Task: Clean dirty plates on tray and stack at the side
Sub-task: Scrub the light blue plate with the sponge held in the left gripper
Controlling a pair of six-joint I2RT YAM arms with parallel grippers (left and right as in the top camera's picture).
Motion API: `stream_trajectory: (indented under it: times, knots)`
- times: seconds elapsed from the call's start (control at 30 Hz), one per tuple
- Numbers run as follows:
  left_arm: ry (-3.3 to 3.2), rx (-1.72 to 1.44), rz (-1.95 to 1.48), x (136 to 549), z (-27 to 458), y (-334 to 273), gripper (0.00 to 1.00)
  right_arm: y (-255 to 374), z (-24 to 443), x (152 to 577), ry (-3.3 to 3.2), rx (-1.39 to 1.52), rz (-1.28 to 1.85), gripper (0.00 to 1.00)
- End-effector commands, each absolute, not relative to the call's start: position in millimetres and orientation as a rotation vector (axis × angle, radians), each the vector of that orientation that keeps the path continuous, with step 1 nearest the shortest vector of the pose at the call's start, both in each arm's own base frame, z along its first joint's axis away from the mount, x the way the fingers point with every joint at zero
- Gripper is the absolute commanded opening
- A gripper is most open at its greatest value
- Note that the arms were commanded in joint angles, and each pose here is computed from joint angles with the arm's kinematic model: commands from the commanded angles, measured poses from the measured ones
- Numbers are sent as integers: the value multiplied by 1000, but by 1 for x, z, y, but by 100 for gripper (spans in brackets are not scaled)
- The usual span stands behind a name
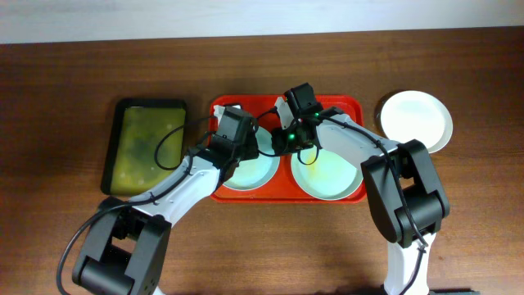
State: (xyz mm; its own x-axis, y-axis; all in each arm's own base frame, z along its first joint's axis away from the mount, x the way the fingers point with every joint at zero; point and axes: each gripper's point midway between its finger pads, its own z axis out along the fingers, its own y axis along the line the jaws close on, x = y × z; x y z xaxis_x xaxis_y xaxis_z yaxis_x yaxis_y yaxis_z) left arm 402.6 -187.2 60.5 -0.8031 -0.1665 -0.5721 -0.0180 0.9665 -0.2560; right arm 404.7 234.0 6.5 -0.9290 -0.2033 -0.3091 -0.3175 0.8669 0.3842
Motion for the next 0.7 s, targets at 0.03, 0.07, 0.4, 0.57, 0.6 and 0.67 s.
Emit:
stream_trajectory:
  times: [0.03,0.07,0.4,0.57,0.6,0.67]
  knots:
    - [2520,-164,-374,410,34,-196,0,228,-9,399,2821,-398,594,4]
    - [2531,-178,-338,411,26,-191,0,228,-9,399,2821,-398,594,4]
    - [2556,-251,180,418,-5,-84,0,228,-9,398,2821,-398,594,4]
    - [2540,-248,322,408,20,-60,0,229,-9,399,2817,-399,594,4]
    - [2516,-245,296,409,35,-64,0,229,-9,399,2817,-399,594,4]
    - [2456,-236,219,410,70,-74,0,229,-9,399,2817,-398,594,4]
